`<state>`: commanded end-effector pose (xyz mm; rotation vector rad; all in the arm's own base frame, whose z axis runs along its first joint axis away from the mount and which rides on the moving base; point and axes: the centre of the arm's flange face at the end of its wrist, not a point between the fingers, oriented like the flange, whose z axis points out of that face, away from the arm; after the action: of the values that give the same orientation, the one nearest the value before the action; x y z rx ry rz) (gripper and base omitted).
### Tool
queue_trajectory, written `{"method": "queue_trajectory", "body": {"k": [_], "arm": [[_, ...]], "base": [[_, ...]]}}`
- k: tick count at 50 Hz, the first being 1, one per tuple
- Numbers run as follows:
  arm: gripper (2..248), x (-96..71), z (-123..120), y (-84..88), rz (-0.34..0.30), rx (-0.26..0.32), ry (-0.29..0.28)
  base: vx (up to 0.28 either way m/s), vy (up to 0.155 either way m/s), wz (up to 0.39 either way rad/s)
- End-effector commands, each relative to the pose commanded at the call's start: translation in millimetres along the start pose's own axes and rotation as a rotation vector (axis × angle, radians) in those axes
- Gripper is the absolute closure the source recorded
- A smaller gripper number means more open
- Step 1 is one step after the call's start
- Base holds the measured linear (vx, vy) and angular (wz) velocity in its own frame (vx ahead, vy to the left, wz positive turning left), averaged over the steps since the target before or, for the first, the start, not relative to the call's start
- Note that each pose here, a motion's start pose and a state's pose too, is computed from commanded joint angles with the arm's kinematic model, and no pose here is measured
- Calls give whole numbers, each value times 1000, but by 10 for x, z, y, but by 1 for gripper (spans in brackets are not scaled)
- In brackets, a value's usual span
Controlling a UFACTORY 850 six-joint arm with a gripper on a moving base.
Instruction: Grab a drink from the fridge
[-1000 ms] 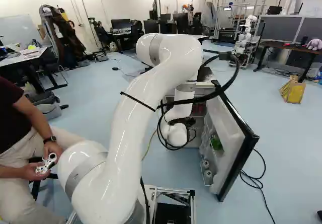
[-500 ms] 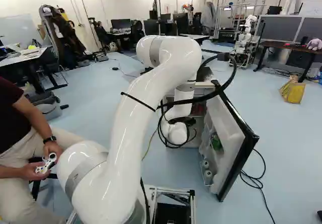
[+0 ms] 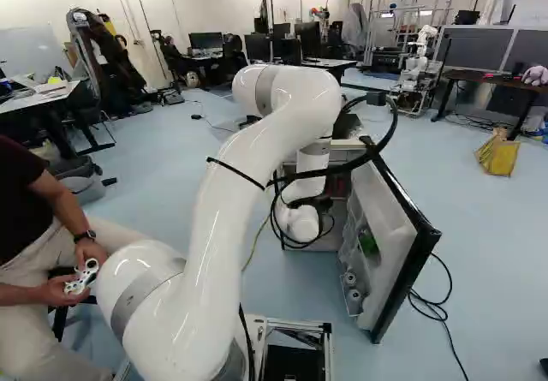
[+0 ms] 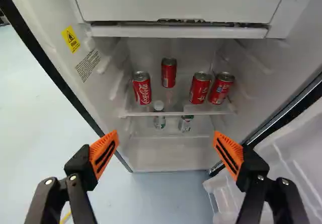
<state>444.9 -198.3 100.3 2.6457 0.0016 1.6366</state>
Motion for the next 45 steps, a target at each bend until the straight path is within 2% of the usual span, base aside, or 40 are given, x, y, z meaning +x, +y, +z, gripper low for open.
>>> {"method": "queue_trajectory", "body": {"k": [45], "arm": [[3,61,263,19,-23,10,32]], "base": [[0,0,0]]}}
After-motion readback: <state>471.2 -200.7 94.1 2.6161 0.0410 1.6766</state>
